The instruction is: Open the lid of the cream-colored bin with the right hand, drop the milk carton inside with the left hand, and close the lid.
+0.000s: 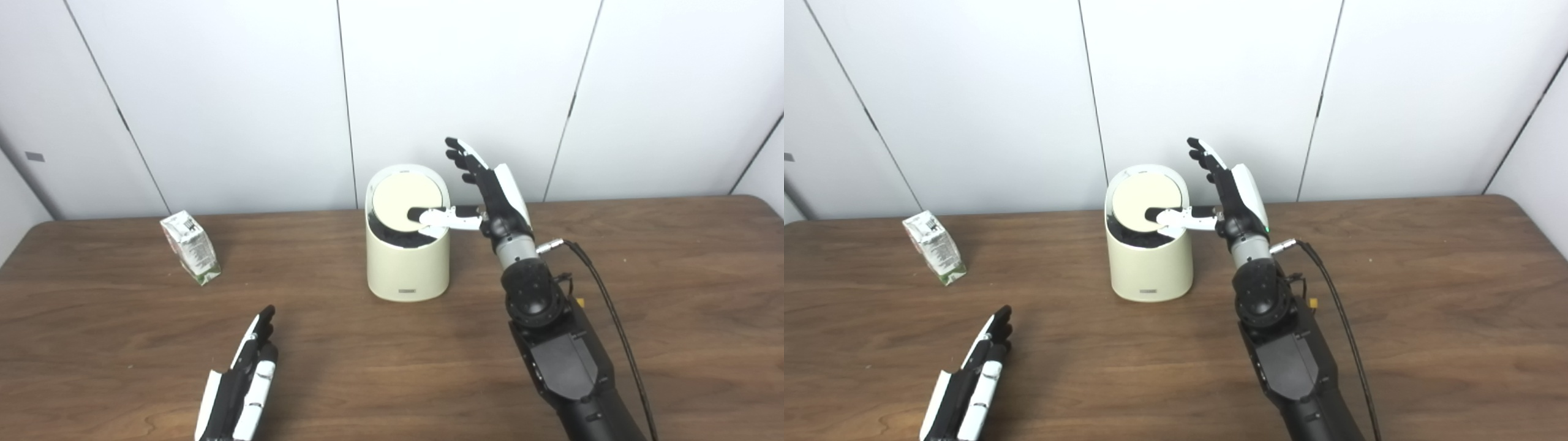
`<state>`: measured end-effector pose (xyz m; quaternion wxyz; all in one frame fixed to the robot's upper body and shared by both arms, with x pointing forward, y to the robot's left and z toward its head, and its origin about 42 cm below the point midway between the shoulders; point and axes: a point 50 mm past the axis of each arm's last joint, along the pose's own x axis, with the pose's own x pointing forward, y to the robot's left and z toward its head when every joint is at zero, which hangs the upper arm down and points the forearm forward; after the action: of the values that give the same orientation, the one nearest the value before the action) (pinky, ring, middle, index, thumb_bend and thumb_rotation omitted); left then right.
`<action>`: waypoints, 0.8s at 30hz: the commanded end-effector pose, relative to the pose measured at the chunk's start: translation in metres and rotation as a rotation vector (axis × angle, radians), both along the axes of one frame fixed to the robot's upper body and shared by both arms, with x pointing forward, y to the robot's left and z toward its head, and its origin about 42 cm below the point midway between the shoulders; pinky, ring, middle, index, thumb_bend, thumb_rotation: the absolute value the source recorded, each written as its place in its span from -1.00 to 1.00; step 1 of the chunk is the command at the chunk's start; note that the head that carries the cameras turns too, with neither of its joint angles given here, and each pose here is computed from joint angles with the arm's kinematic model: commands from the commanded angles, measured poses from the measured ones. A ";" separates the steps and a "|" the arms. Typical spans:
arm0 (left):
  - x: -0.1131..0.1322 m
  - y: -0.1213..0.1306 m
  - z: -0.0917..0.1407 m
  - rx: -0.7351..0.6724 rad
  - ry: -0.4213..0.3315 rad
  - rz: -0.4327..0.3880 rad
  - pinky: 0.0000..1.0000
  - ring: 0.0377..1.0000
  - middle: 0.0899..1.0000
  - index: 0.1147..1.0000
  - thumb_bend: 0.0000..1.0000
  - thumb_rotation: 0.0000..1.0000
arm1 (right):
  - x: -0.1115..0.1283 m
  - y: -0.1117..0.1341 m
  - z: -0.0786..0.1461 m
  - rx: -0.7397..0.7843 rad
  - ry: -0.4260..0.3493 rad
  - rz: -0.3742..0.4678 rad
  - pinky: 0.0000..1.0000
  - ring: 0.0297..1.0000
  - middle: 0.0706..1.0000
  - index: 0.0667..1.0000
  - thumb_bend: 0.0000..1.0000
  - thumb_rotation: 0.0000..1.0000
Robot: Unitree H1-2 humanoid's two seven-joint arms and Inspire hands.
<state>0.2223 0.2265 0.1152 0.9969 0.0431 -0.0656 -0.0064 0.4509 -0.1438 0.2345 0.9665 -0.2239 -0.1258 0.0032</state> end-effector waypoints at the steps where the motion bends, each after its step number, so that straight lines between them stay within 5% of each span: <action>1: -0.006 -0.003 0.007 -0.004 -0.055 0.006 0.96 0.95 0.98 1.00 -0.11 0.71 | 0.009 0.009 0.037 0.035 -0.109 0.006 0.67 0.76 0.73 0.76 0.69 -0.36; 11: -0.006 -0.004 0.015 -0.039 -0.125 0.008 0.91 0.93 0.97 1.00 -0.11 0.71 | 0.012 0.015 0.040 -0.092 -0.114 -0.013 0.46 0.66 0.69 0.76 0.76 -0.35; 24: -0.008 -0.002 0.016 -0.022 -0.136 0.008 0.95 0.94 0.98 1.00 -0.13 0.72 | 0.013 0.008 0.040 -0.196 -0.164 0.006 0.60 0.71 0.71 0.73 1.00 -0.61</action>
<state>0.2201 0.2242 0.1203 0.9942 0.0327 -0.1024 -0.0043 0.4594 -0.1365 0.2496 0.9376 -0.3067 -0.1636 0.0067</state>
